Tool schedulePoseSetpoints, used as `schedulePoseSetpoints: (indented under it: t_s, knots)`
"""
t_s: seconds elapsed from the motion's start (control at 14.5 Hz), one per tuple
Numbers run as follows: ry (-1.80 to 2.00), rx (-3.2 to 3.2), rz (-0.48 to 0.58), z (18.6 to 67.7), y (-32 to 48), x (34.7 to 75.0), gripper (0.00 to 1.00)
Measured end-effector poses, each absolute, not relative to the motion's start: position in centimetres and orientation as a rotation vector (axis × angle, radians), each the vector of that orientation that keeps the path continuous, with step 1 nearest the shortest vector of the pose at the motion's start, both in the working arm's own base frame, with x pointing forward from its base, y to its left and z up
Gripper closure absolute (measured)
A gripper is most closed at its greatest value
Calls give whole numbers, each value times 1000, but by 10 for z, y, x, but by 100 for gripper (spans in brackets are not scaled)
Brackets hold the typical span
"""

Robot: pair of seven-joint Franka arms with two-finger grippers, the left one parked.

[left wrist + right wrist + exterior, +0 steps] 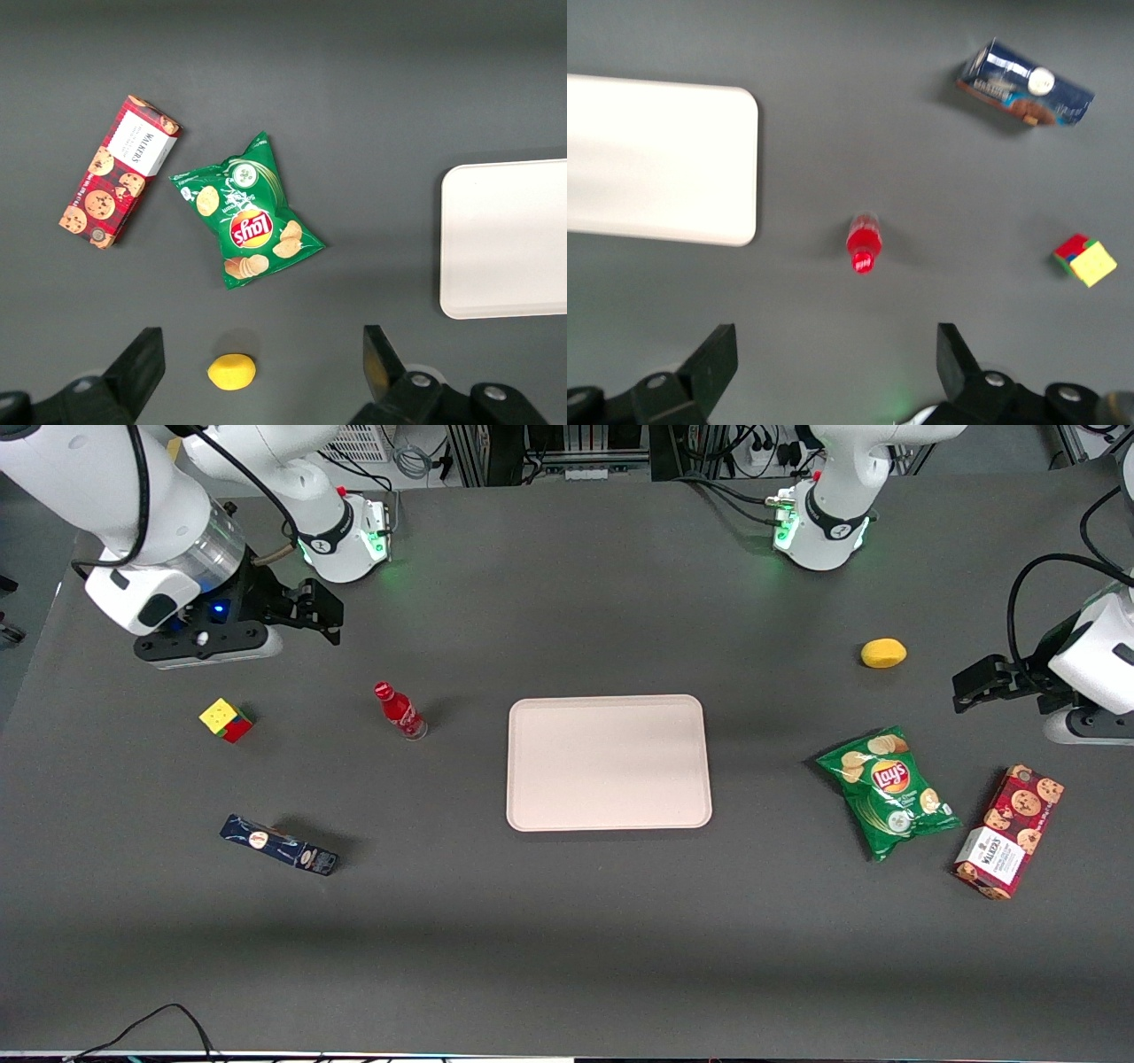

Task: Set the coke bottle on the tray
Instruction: 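Move the open right gripper over the red Coca-Cola bottle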

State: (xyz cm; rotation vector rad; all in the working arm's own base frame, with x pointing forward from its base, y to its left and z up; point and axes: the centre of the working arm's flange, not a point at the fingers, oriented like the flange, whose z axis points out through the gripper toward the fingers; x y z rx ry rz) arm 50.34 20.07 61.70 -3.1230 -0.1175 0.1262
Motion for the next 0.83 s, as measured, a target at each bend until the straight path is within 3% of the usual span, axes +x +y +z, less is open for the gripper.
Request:
schedulePoseSetpoints:
  t_s: [0.35,0.83]
  knots:
    - [-125,-3111,242,576,207,499,0]
    - [-106,-3091,86,448,207,488,0]
